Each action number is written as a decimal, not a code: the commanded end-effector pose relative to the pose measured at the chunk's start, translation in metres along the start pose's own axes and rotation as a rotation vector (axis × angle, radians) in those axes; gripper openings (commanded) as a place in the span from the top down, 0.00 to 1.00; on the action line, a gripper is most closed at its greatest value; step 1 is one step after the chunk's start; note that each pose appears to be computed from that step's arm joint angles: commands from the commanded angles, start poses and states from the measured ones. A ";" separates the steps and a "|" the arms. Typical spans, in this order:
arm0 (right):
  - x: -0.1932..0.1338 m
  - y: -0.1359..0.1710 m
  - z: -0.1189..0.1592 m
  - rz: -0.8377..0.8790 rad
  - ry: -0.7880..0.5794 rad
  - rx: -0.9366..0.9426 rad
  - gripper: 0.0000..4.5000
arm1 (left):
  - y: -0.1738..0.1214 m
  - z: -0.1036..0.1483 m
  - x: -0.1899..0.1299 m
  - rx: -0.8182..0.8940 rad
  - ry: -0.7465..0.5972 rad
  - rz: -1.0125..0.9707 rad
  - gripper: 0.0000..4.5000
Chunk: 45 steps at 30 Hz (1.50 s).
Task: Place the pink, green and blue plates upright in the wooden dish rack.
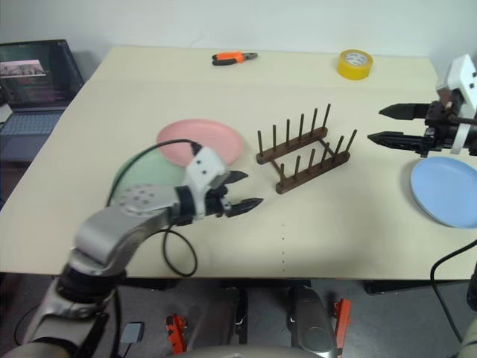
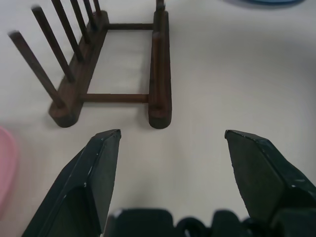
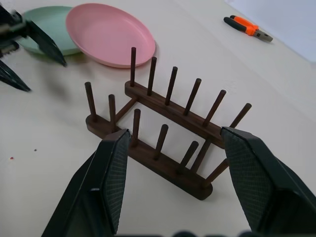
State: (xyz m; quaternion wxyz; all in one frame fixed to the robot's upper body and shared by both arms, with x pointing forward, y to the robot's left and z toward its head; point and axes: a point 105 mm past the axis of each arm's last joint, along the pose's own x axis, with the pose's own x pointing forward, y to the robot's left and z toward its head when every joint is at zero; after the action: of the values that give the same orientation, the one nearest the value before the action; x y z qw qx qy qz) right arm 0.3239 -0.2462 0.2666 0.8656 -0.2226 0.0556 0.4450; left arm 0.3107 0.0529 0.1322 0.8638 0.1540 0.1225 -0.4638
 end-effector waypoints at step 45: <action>-0.052 0.042 0.008 -0.177 0.100 -0.024 0.29 | -0.041 0.010 0.116 0.197 -0.010 -0.376 0.78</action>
State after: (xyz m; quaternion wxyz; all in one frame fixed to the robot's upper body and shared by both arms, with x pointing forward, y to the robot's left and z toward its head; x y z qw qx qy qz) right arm 0.2656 -0.2622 0.2578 0.8951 -0.2381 0.0968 0.3642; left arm 0.3362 -0.0560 0.0868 0.7371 0.2050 0.1133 -0.6339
